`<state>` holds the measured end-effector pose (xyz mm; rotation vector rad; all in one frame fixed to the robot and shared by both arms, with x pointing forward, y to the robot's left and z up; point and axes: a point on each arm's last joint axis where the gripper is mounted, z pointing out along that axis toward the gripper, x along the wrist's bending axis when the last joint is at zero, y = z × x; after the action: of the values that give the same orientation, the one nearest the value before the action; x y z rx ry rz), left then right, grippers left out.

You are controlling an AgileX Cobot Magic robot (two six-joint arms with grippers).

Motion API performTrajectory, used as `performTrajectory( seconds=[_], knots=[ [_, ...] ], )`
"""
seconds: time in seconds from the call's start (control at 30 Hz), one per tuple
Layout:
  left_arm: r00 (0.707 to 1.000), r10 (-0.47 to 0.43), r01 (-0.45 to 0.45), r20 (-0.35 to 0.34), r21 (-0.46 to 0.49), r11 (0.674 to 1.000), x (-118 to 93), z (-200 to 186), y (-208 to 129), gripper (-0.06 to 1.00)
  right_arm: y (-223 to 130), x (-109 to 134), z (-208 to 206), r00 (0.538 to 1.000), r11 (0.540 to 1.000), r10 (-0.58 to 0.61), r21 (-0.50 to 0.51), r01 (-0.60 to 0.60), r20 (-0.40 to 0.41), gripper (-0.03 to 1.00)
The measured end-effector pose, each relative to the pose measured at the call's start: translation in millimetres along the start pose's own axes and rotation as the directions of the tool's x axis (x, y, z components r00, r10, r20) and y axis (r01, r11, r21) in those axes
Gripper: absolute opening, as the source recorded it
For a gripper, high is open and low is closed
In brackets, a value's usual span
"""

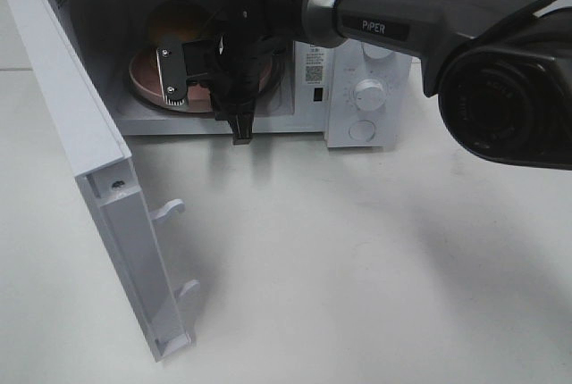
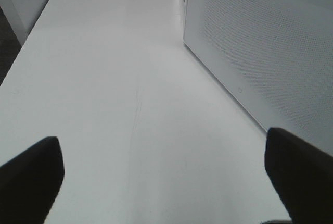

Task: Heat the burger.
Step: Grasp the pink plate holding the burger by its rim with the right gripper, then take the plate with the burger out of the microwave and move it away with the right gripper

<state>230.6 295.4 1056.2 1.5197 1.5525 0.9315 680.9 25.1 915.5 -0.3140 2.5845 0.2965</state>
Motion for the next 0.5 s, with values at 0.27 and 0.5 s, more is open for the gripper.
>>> performTrajectory(
  seconds=[0.27, 0.5],
  knots=[
    [1.000, 0.000, 0.000, 0.000, 0.000, 1.000, 0.0, 0.0, 0.0, 0.99, -0.1, -2.1, -0.8, 1.000, 1.000, -0.013, -0.002, 0.013, 0.016, 0.22],
    [1.000, 0.000, 0.000, 0.000, 0.000, 1.000, 0.0, 0.0, 0.0, 0.99, 2.1, -4.3, -11.1, 0.998, 0.997, -0.068, -0.022, 0.068, 0.014, 0.17]
  ],
)
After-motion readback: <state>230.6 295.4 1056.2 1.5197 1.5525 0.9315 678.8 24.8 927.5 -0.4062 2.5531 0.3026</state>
